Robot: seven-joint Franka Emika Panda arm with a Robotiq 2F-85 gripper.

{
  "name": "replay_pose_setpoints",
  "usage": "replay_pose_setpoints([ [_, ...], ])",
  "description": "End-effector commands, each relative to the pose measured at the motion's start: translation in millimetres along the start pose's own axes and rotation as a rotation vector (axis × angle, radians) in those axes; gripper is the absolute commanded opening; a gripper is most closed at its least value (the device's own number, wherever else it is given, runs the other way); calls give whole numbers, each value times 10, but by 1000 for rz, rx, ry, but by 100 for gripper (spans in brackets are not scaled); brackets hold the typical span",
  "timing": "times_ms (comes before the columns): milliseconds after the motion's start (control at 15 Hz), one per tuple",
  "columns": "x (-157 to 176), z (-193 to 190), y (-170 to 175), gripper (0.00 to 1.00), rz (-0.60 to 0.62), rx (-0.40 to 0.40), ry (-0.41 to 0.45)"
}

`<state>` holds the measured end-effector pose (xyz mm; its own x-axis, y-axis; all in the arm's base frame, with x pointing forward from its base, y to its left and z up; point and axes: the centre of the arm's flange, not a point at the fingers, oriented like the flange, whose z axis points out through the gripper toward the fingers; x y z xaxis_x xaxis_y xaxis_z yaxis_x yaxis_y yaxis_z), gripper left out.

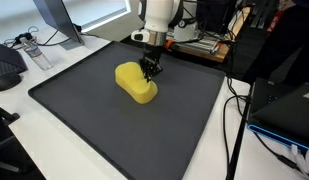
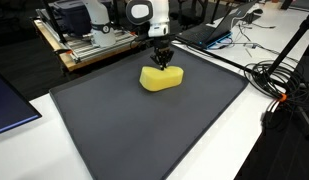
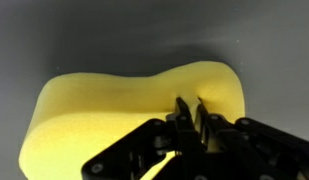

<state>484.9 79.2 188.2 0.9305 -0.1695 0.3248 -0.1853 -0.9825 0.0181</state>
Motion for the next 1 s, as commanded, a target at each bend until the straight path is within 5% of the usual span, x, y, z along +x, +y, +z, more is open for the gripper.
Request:
replay_pose_setpoints([
  [0,-28,73,14,10,7,-31,-39],
  [133,-31,54,8,11,6,-23,-46],
  [200,-38,38,0,35,11,-26,-46],
  [333,-59,-26,7,38,8,-38,-49],
  [933,-345,-514,-43,100,-26,-130,-134],
])
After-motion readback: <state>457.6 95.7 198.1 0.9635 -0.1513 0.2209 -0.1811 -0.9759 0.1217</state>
